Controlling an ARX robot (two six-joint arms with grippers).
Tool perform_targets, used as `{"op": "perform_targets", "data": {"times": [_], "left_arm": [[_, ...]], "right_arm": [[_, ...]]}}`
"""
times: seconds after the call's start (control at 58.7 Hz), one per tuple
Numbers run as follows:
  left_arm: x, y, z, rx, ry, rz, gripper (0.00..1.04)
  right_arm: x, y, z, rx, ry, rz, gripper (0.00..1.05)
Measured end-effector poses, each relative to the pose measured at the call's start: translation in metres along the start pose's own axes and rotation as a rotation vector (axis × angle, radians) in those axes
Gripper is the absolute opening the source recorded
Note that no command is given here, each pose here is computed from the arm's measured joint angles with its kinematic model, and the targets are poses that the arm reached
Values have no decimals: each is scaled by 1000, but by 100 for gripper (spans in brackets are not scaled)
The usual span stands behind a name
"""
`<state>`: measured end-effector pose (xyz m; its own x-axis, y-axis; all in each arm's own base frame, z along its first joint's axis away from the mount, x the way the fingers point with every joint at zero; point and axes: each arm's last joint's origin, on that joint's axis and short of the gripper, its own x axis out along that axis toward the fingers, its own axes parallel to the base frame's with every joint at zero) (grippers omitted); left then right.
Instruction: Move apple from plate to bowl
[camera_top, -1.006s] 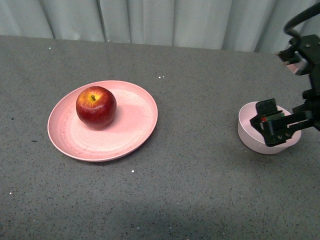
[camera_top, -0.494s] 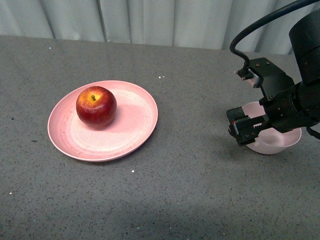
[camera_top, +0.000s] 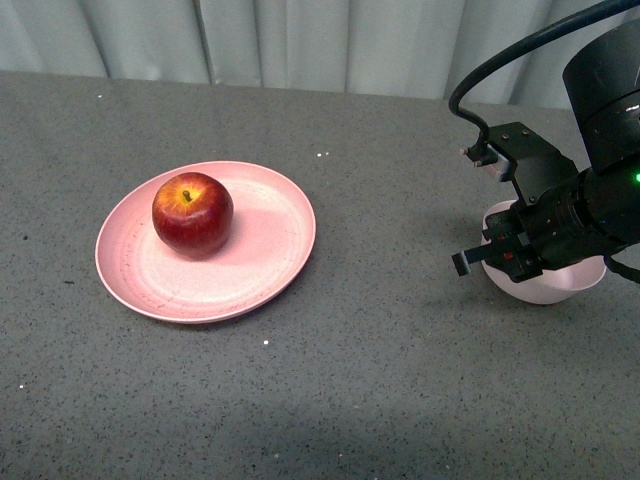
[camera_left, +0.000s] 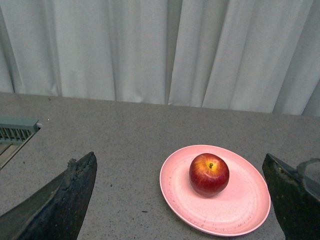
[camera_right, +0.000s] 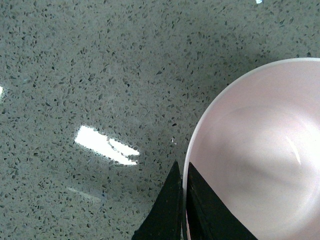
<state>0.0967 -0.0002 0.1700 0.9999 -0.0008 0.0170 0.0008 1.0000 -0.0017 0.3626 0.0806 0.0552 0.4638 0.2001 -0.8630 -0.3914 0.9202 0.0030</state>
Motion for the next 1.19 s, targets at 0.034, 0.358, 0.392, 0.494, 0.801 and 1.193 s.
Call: {"op": "perform_targets", "data": {"times": [0.034, 0.358, 0.392, 0.494, 0.801, 1.193], "left_arm": [[0, 0, 0, 0, 0, 0, 98], [0, 0, 0, 0, 0, 0, 98], [0, 0, 0, 0, 0, 0, 98], [0, 0, 0, 0, 0, 0, 98], [0, 0, 0, 0, 0, 0, 98], [0, 0, 0, 0, 0, 0, 98]], "right_arm": [[0, 0, 0, -1, -2, 0, 1], [-29, 27, 25, -26, -106, 132, 1], [-31, 33, 29, -31, -113, 158, 1], [-33, 52, 40, -51, -129, 200, 1], [-10, 85, 58, -24, -119, 288, 1], [6, 100, 60, -6, -82, 297, 16]]}}
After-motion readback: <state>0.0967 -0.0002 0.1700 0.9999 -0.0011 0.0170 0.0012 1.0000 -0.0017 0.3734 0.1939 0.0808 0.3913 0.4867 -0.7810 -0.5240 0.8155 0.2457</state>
